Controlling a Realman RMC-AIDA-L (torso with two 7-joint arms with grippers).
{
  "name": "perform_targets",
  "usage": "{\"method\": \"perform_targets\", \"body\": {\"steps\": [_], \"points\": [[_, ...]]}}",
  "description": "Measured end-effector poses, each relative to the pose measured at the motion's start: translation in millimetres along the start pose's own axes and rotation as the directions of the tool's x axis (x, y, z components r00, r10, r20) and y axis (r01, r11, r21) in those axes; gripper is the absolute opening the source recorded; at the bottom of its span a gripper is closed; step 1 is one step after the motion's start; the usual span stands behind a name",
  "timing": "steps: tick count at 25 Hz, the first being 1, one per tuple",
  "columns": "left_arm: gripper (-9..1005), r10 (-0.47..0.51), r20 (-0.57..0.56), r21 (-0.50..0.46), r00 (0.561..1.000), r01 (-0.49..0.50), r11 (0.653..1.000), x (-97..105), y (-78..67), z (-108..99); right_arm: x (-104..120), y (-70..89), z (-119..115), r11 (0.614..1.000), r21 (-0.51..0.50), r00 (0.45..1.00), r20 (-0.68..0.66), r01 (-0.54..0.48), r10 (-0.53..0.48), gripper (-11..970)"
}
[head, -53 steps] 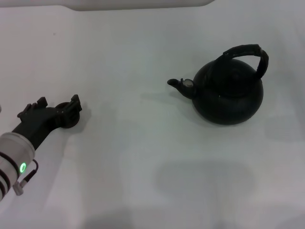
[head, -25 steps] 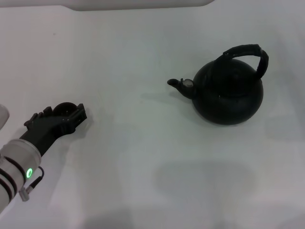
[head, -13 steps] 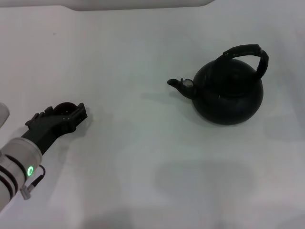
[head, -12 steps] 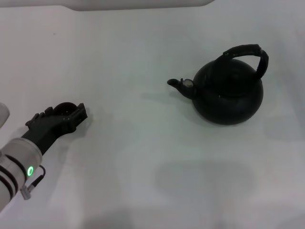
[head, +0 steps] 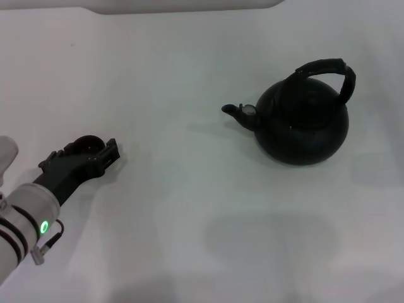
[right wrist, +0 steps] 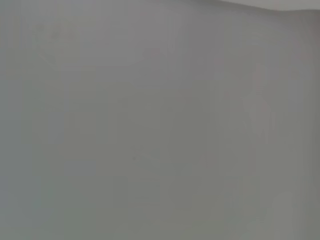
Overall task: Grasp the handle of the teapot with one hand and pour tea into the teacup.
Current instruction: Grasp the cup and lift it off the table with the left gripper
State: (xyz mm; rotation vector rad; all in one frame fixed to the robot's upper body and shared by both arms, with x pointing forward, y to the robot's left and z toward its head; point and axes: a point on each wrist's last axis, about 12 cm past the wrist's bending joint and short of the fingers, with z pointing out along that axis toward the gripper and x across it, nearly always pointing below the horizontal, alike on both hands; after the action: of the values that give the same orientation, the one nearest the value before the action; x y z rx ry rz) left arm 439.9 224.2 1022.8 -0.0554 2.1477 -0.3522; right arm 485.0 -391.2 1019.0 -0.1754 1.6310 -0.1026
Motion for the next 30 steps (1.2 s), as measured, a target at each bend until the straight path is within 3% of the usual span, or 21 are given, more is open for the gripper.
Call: {"method": "perform_targets", "body": {"steps": [25,30], "points": [[738,-0.029,-0.016,-0.005,0.999,0.029,1.0,1.7,-2.4,0.3,0.8,-0.8,-4.6,1.0,-0.002,1.0,0.006,0.004,-0.004,738],[716,0.005,0.002,0.004,1.0,-0.005,1.0,-3.4,-5.1,-0.5,1.1,-1.0,-4.8,1.0,0.0,1.0,0.004,0.003,-0.003,739]]}}
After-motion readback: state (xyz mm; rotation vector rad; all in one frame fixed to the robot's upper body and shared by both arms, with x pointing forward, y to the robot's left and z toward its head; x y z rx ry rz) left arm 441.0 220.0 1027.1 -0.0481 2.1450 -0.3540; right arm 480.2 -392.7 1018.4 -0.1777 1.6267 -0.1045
